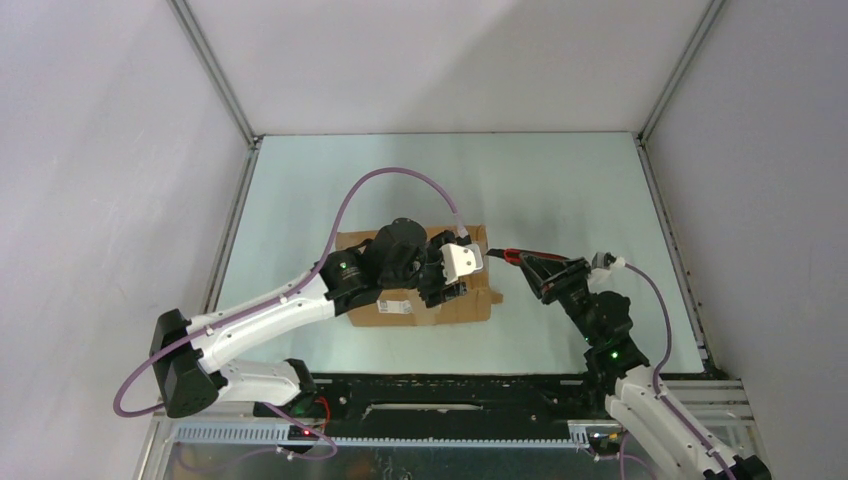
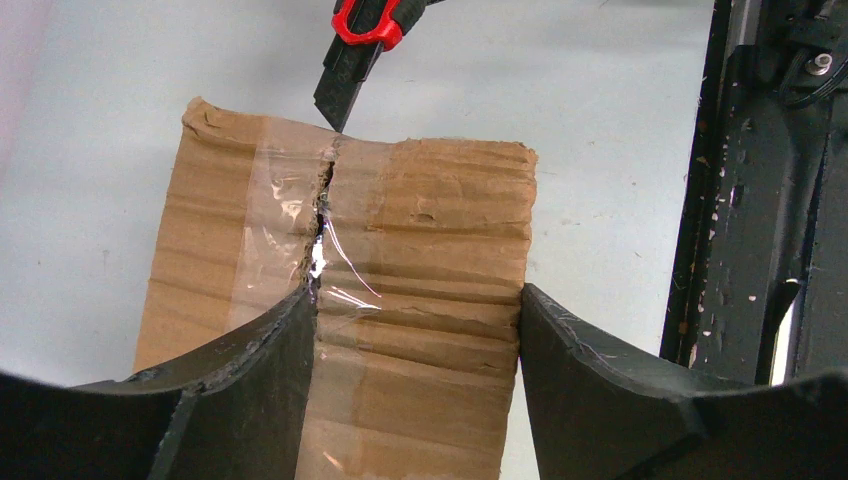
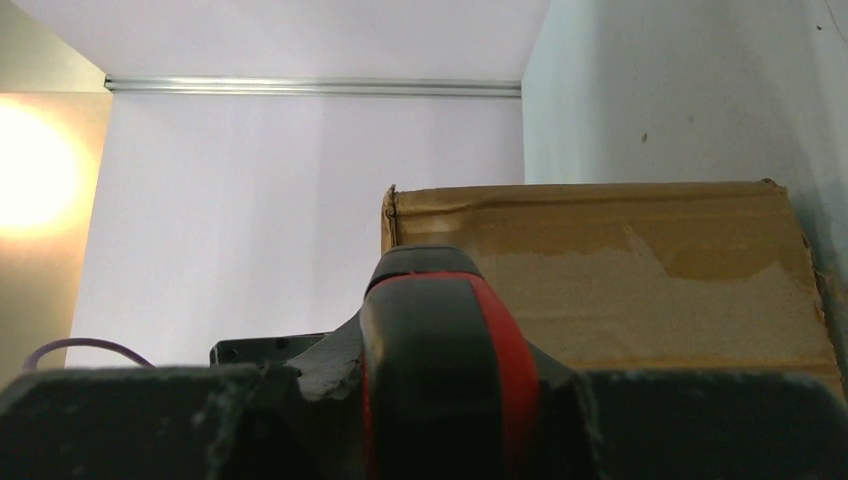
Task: Unpack the express box
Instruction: Cut the express box at the center of the board.
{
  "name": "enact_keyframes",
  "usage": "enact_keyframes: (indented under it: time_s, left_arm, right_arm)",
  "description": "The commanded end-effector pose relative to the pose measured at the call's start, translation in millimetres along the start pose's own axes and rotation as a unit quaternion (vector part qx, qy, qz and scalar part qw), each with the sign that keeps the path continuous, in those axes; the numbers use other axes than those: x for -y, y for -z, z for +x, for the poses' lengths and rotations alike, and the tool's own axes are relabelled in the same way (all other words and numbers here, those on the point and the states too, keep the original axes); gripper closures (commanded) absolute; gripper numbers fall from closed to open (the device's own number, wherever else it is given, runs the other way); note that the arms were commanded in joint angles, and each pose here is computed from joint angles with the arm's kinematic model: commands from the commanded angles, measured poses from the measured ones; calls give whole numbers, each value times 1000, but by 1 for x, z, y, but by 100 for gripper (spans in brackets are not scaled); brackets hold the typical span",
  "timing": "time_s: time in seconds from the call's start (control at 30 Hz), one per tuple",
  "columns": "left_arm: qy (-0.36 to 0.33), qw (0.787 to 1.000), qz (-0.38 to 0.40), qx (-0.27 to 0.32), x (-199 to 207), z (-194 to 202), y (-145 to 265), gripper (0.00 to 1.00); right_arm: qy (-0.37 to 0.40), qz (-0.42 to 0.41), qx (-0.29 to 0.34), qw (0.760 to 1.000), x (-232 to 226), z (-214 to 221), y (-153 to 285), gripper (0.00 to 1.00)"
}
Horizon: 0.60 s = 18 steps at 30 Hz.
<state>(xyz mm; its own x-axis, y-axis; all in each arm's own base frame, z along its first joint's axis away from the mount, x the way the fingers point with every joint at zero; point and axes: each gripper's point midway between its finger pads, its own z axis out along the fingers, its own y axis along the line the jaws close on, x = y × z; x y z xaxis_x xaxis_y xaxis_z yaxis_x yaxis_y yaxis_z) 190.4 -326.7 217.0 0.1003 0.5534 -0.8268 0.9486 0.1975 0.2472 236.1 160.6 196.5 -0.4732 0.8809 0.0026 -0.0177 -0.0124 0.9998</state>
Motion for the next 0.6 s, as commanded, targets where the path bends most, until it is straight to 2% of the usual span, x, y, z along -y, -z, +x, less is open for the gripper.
enact_keyframes:
  time_s: [0.0, 0.57]
  left_arm:
    - [-17, 999, -14, 49, -9, -27, 4, 100]
    - [-16, 999, -11, 47, -8, -26, 2, 100]
  right_arm:
    - [-2, -47, -8, 999, -26, 3, 1, 100]
    - [-10, -58, -20, 998, -30, 7, 2, 100]
